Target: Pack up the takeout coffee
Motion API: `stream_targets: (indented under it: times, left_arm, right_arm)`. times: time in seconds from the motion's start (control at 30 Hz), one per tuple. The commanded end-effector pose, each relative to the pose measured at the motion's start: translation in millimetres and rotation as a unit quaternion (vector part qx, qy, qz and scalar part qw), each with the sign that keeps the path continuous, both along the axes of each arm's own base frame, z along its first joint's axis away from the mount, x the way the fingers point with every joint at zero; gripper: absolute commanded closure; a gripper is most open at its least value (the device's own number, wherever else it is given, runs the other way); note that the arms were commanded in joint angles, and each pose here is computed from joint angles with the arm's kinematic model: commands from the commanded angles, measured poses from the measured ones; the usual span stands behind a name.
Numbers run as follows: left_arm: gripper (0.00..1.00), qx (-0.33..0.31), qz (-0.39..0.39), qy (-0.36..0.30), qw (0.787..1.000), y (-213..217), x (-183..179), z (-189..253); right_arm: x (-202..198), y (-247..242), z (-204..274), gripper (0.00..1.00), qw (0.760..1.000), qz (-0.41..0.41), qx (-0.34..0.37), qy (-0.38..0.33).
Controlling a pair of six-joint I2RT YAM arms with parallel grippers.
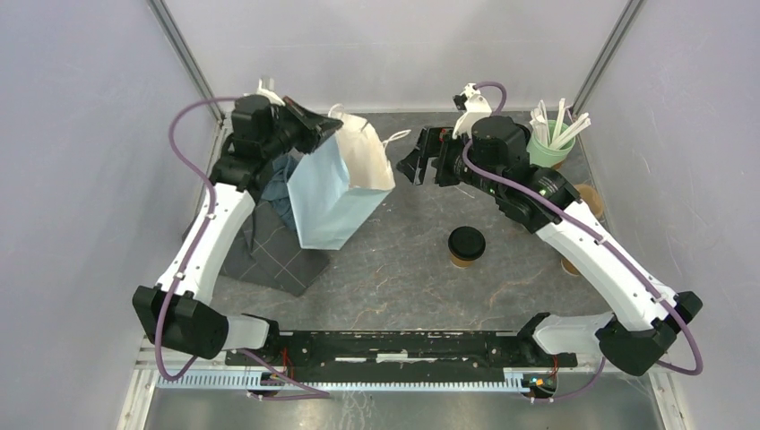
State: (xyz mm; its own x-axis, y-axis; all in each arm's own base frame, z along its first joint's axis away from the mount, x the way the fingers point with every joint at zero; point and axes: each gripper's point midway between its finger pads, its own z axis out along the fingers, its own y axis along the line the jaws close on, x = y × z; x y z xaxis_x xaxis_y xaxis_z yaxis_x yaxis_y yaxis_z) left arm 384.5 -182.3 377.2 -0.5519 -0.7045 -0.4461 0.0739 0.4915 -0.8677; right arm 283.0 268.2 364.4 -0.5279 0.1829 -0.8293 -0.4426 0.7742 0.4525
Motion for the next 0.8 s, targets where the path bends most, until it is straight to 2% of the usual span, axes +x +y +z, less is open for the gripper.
stream_targets:
  times: [0.0, 0.17, 0.27, 0.4, 0.57, 0.67, 0.77]
  left_arm:
    - [0.98, -0.109, -0.017, 0.007, 0.994, -13, -6, 7]
    - [0.98, -0.11, -0.022, 0.024, 0.993, -15, -7, -8]
    - [0.98, -0.109, -0.025, 0.032, 0.993, -15, -8, -14]
    - [0.98, -0.108, -0.026, 0.031, 0.993, -15, -10, -15]
    - [0.98, -0.109, -0.032, 0.029, 0.993, -16, -13, -14]
    - [0.98, -0.109, -0.034, 0.026, 0.993, -17, -14, -12]
    - [0.98, -0.106, -0.039, 0.023, 0.993, -17, -15, -10]
  right_arm:
    - [8, -2, -17, 0.02, 0.996, -0.045, 0.031, 0.065]
    - [37, 21, -44, 0.02, 0.992, -0.069, 0.041, 0.101]
    - [56, 13, -59, 0.02, 0.987, -0.116, 0.019, 0.111]
    - [62, 4, -68, 0.02, 0.983, -0.136, 0.034, 0.115]
    - [85, 7, -83, 0.06, 0.984, -0.121, 0.069, 0.115]
    - [103, 10, -87, 0.08, 0.983, -0.128, 0.061, 0.12]
    - [120, 11, -90, 0.15, 0.983, -0.14, 0.049, 0.105]
